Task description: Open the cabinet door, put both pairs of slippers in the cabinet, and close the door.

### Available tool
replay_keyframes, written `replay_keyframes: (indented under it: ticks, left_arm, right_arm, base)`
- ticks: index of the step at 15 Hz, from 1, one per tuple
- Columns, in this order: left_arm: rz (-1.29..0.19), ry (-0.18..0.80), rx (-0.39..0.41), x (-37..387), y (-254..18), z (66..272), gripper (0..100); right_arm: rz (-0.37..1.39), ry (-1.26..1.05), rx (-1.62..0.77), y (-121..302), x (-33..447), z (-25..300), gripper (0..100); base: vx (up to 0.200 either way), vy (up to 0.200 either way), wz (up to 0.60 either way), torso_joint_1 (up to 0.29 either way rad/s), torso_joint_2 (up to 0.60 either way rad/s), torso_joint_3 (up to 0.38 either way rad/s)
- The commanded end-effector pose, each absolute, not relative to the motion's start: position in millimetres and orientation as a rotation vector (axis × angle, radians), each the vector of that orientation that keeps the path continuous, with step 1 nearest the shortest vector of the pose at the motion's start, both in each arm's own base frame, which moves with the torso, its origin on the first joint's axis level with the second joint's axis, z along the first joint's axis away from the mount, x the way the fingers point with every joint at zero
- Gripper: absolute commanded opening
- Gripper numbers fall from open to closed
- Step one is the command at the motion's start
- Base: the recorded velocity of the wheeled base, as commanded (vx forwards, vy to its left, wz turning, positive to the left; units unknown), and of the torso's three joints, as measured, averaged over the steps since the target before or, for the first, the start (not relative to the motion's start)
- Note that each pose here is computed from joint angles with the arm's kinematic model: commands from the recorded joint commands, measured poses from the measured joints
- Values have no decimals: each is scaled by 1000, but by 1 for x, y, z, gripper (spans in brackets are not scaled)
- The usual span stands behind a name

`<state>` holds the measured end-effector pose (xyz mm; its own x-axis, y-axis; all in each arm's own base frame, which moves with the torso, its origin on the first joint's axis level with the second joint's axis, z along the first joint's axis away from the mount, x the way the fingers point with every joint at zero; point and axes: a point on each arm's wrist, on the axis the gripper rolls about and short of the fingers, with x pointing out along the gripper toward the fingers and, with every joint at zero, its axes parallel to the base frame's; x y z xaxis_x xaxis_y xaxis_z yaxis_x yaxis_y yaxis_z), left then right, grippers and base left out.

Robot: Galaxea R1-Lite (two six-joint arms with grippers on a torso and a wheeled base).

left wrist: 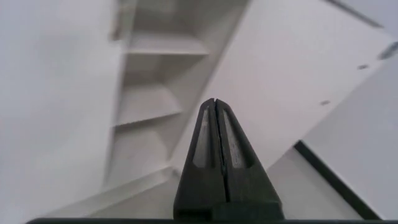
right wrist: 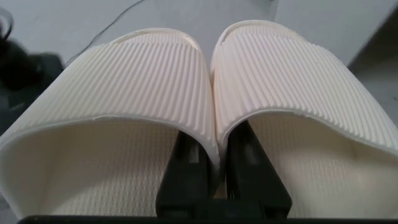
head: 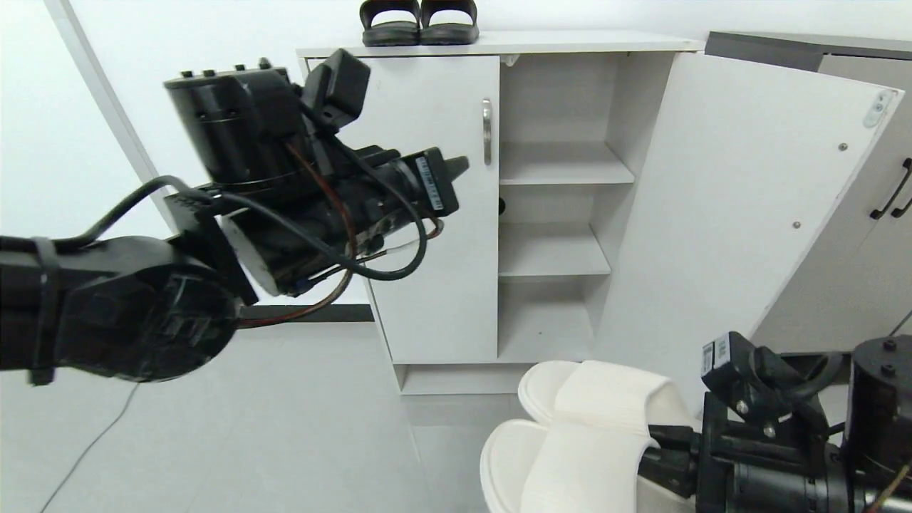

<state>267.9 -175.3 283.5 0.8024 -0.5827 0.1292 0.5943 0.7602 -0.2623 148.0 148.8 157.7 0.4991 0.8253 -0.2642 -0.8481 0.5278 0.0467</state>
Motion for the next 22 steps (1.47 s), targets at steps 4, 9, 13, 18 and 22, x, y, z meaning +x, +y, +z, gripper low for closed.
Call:
replay_keyframes:
  ticks: [4,9,13,18,22]
  left_arm:
    - [-207,-114,-173,92,-20,247,0]
    - [-19,55,-148,-38,8,162,0]
    - [240,97,-116,-36,9,116,0]
    - [462,45,-1,-31,8,101,0]
    - [19,-23,24,-24,0,81,0]
  right_arm:
    - [992,256,-67,151,157,164,0]
    - [995,246,-70,149,155,165,0]
    - [1005,250,-76,150,152,163,0]
    - [1013,252,-79,150,149,162,0]
    - [1017,262,-84,151,149,160,0]
  base:
    - [0,0,0,0,0,0]
    - [0,0,0,0,0,0]
    - [0,0,0,0,0,0]
    - [0,0,0,0,0,0]
    - [0,0,0,0,0,0]
